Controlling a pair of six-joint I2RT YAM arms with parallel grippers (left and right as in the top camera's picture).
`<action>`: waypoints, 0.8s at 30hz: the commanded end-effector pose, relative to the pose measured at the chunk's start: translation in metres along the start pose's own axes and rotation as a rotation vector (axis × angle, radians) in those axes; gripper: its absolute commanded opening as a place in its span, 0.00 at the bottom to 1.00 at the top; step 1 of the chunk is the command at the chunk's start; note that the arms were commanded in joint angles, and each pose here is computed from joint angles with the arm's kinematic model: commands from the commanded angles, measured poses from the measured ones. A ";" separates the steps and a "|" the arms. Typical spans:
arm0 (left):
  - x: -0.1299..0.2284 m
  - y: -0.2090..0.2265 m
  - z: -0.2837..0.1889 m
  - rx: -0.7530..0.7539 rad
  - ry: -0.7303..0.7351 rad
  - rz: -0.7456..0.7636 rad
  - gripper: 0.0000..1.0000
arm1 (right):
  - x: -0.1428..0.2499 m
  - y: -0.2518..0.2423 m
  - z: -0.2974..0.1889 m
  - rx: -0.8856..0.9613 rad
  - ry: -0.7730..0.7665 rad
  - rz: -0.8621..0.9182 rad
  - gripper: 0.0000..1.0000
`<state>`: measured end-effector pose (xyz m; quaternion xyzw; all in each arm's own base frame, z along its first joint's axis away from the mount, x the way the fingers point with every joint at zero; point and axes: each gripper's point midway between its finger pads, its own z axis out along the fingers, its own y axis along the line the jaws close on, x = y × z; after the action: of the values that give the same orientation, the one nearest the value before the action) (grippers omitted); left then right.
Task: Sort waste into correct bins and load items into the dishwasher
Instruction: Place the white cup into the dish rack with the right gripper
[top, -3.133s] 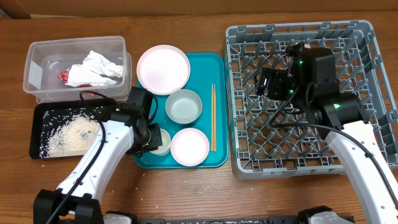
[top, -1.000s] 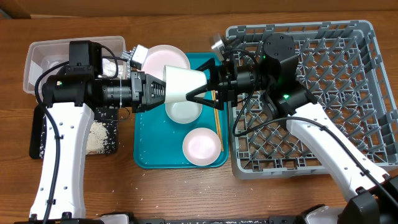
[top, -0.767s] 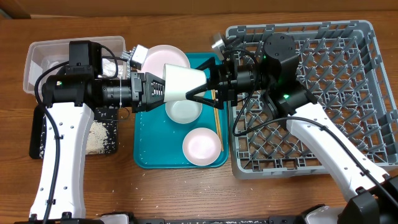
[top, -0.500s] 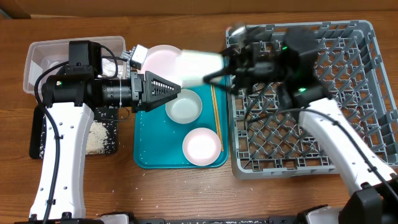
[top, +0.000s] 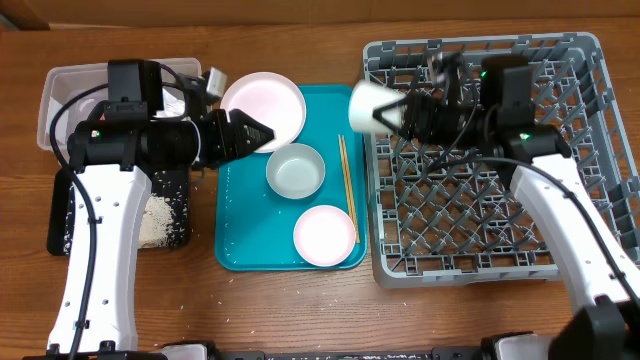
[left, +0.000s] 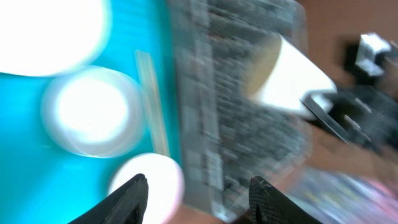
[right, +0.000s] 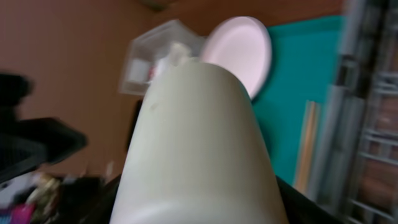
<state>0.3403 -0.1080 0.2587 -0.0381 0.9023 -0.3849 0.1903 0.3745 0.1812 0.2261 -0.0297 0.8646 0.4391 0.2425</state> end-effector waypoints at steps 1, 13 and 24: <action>-0.031 0.051 -0.013 -0.336 -0.149 0.006 0.55 | -0.001 -0.003 -0.038 0.301 -0.128 -0.071 0.55; -0.050 0.096 0.014 -0.448 -0.135 -0.019 0.54 | 0.114 -0.020 -0.074 0.722 0.120 0.160 0.55; -0.040 0.122 0.049 -0.432 -0.017 -0.086 0.49 | 0.157 -0.019 -0.078 0.789 0.272 0.227 0.55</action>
<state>0.3997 -0.0414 0.1487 -0.1253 0.9620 -0.1795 0.1633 0.2090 0.1269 0.1787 0.1019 0.9885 0.0892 0.0667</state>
